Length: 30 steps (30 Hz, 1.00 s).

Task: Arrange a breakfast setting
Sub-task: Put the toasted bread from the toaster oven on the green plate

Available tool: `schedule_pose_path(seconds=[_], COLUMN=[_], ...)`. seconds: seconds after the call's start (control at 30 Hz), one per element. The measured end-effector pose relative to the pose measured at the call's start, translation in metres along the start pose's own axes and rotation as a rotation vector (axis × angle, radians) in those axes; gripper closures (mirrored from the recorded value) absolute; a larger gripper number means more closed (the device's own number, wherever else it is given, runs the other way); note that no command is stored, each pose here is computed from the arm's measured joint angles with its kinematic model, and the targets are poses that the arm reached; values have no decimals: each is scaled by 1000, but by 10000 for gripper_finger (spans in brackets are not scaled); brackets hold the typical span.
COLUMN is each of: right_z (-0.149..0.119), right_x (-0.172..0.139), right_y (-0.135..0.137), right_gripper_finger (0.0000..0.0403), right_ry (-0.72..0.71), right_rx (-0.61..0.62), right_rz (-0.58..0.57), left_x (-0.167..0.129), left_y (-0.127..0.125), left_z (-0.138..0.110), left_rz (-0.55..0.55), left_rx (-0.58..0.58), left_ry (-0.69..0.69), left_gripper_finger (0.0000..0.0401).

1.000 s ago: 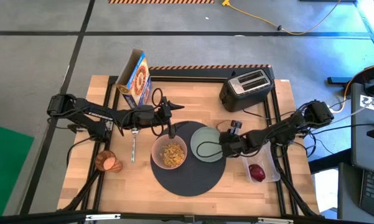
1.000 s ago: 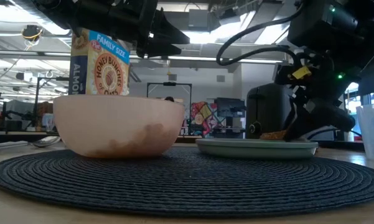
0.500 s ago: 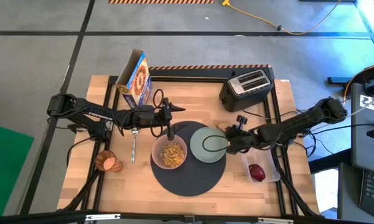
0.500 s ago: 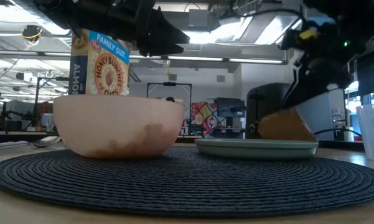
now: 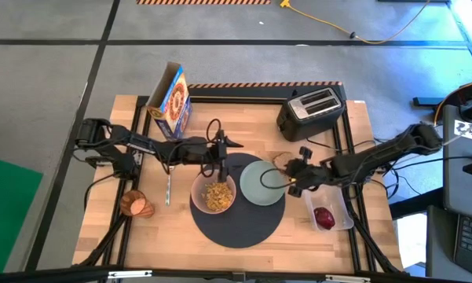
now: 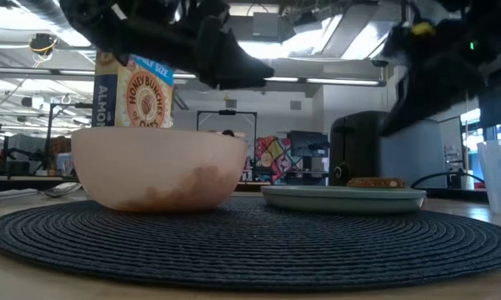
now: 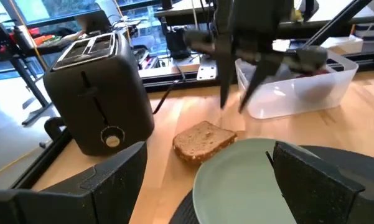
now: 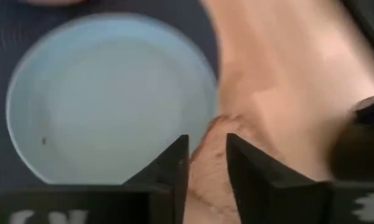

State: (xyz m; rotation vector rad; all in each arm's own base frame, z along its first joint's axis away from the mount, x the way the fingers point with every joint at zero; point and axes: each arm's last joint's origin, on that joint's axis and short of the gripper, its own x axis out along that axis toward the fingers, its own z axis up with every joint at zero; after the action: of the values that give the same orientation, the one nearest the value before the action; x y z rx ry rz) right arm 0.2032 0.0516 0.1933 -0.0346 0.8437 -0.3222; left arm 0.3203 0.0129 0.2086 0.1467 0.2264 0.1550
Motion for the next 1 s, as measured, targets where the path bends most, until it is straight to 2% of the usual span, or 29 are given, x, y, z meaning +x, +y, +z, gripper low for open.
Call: schedule_pose_path(seconds=[0.2,0.33,0.57,0.83,1.0], right_z=[-17,-22,-30,-44,-43], right_x=[24,26,27,48,52], right_y=[7,7,10,13,15], right_gripper_finger=[211,174,167,166,166], right_ry=[155,246,298,346,333], right_rx=[-58,-56,-79,-173,-181], right_rz=[-68,-87,-81,-237,-247], left_x=[3,2,2,2,2], left_y=[-1,0,0,0,0], left_z=[7,5,4,4,4], left_rz=[6,21,42,42,43], left_rx=[13,19,38,38,39], left_ry=[29,54,69,65,66], left_gripper_finger=[69,69,69,69,69])
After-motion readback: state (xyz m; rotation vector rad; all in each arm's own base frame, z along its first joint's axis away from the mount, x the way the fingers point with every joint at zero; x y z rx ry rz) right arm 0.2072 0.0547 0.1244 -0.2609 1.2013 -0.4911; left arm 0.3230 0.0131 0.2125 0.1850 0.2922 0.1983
